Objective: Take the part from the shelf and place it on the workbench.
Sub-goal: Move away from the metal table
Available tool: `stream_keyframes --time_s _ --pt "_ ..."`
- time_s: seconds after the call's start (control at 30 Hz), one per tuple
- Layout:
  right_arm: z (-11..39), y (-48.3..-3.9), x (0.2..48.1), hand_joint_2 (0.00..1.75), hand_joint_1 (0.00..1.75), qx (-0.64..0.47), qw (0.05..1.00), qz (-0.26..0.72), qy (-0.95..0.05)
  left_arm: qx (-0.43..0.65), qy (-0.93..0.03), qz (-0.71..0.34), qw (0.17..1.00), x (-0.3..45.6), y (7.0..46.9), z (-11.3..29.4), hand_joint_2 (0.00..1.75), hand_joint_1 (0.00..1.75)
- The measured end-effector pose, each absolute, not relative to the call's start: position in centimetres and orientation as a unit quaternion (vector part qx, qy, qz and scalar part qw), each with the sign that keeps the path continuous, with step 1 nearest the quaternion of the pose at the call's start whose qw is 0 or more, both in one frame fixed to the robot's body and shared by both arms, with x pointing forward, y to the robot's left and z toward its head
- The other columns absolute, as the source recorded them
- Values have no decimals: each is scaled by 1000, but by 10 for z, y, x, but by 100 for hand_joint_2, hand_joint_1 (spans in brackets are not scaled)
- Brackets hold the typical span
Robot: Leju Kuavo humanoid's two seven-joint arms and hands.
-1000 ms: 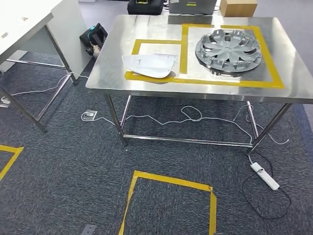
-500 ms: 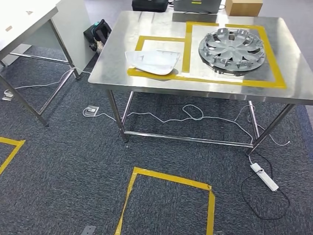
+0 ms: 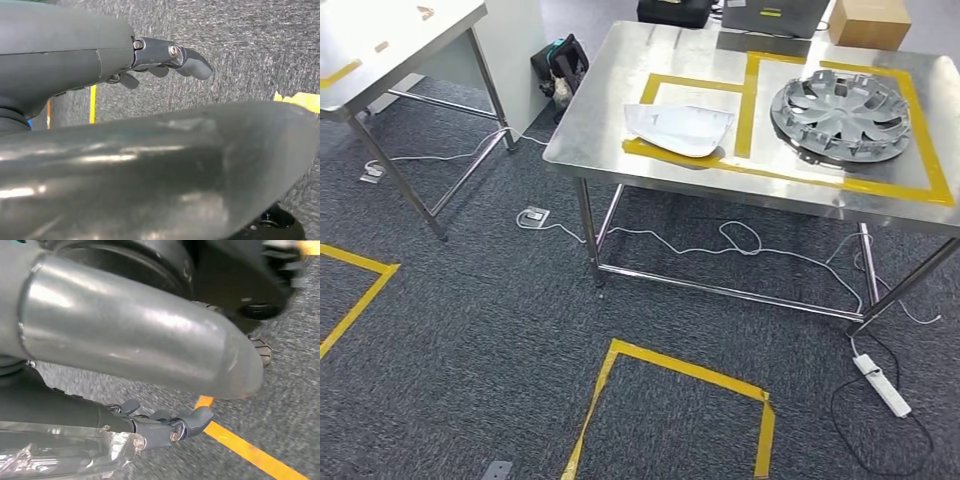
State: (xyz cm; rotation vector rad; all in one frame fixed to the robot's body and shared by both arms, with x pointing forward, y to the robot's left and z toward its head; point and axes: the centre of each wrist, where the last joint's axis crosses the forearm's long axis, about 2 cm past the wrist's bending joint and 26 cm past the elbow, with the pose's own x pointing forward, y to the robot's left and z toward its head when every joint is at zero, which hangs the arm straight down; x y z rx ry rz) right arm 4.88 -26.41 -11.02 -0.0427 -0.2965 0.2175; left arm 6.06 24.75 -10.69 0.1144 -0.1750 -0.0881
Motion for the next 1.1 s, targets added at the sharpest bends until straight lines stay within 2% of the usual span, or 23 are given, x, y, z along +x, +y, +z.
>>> stream_keyframes --time_s 1.1 --pt "-110 -265 51 0 0 -20 983 103 -151 58 -90 -48 993 60 248 -107 0 0"
